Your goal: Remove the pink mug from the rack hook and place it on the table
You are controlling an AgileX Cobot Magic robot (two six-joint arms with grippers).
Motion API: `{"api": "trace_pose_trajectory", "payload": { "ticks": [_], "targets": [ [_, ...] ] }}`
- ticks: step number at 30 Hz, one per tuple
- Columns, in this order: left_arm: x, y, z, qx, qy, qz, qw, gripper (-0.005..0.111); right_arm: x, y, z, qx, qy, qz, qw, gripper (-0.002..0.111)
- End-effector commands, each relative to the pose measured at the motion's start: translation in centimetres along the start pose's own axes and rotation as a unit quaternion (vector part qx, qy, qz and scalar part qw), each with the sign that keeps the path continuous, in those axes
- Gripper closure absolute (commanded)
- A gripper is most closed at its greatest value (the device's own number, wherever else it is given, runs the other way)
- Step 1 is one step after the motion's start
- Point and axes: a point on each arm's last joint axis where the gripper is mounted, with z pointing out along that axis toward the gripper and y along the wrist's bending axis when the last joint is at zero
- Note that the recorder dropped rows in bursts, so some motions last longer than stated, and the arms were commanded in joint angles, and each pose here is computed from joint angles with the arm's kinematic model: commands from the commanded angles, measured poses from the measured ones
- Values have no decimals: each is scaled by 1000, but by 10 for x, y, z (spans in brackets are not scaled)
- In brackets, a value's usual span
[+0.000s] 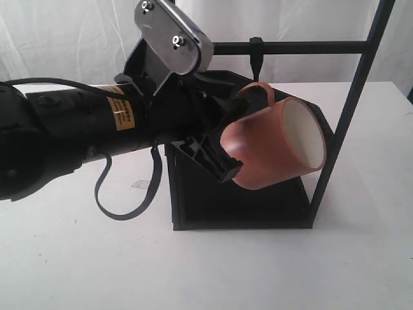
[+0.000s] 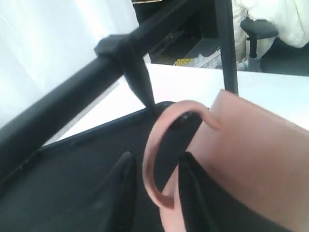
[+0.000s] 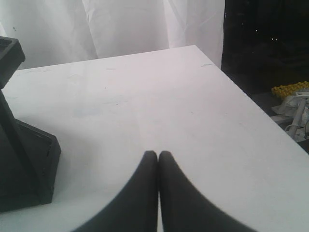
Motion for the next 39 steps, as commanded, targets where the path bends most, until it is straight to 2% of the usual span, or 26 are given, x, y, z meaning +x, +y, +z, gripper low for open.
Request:
{"api": "trace_pose_trajectory", "payload": {
  "ticks": [1, 6, 12, 17, 18, 32, 36, 39],
  "targets": [
    [-5, -2, 1, 6, -27, 5, 1000, 71, 1, 0, 0, 3, -3, -1, 1000, 108],
    [3, -4, 8, 9, -14, 41, 999, 71, 1, 0, 0, 3, -3, -1, 1000, 108],
    [9, -6, 14, 13, -3, 41, 999, 74, 1, 0, 0, 3, -3, -1, 1000, 108],
    [8, -5, 10, 13, 6, 42, 999, 104, 1, 0, 0, 3, -3, -1, 1000, 108],
    [8, -5, 9, 12, 9, 42, 999, 107, 1, 0, 0, 3, -3, -1, 1000, 108],
    [7, -4, 8, 11, 8, 39, 999, 107, 1, 0, 0, 3, -3, -1, 1000, 108],
    [-5, 1, -15, 5, 31, 40, 999, 107, 1, 0, 0, 3, -3, -1, 1000, 108],
    [-19, 6, -41, -7, 38, -25, 999, 107, 1, 0, 0, 3, -3, -1, 1000, 108]
  ]
}}
